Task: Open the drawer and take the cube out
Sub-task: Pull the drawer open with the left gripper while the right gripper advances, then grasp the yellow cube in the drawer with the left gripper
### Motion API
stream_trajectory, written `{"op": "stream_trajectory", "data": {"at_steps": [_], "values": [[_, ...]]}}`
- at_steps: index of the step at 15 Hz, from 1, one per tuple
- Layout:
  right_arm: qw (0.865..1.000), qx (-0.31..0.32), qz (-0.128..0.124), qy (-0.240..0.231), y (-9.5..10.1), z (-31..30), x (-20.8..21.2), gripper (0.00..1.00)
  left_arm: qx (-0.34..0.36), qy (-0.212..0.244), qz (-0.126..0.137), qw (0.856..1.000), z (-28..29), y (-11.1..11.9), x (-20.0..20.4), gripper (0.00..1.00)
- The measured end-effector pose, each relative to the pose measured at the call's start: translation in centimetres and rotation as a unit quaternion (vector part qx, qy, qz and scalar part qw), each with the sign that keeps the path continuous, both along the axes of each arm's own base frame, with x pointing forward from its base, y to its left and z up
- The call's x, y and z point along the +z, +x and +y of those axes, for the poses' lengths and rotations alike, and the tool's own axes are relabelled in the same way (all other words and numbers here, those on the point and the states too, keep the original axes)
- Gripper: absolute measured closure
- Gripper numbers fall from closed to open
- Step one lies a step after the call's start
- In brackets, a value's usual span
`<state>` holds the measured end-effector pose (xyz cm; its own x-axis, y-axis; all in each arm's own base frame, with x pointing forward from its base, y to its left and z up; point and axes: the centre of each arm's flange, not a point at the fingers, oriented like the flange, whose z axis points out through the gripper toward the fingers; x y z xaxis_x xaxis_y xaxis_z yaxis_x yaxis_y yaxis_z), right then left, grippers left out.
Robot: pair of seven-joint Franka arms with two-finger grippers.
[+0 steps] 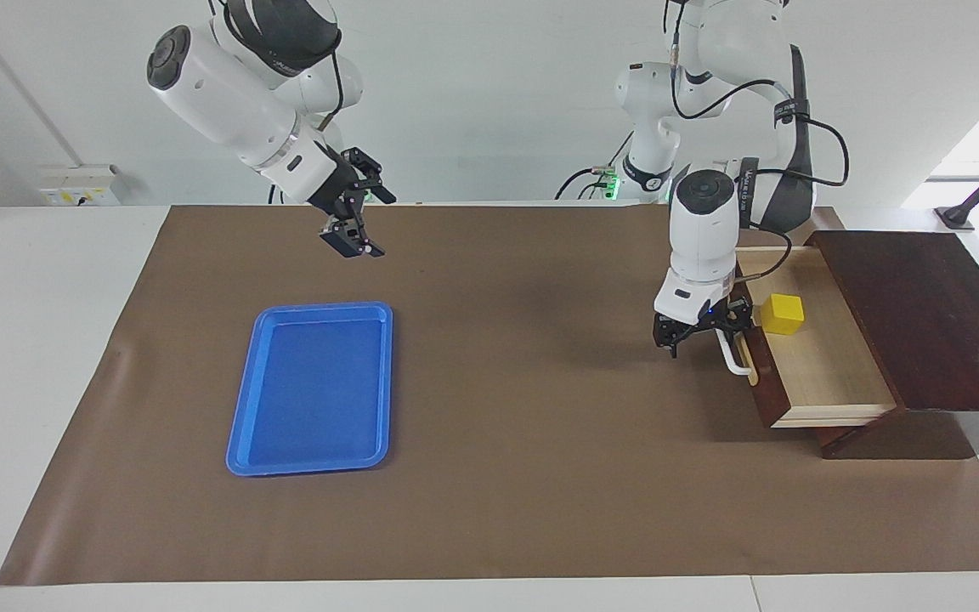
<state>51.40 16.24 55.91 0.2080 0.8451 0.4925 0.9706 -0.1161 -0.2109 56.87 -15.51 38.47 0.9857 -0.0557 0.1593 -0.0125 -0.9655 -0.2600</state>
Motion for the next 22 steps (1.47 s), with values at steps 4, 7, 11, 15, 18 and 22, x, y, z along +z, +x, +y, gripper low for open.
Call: {"op": "stream_trajectory", "data": {"at_steps": [4,7,11,15,18,22], "values": [[1.000,0.014,0.001,0.023,-0.8,0.6,-0.6,0.00,0.036,-0.013,0.020,0.999,-0.2,0.7,2.3,0.00],[0.997,0.038,-0.023,0.060,-1.2,0.5,-1.6,0.00,0.094,-0.054,0.031,0.994,-0.4,2.1,7.9,0.00],[0.989,0.077,-0.077,0.096,-0.9,-0.7,-5.2,0.00,0.248,-0.118,0.013,0.961,6.2,4.1,14.7,0.00],[0.973,0.121,-0.137,0.139,-0.6,-1.2,-5.7,0.00,0.409,-0.138,-0.003,0.902,15.0,3.8,15.9,0.00],[0.960,0.114,-0.176,0.185,0.1,-2.6,-4.9,0.00,0.492,-0.134,-0.005,0.860,17.6,3.1,14.1,0.00],[0.958,0.117,-0.183,0.187,0.1,-2.6,-4.6,0.00,0.547,-0.134,-0.012,0.826,17.5,1.1,9.8,0.00]]}}
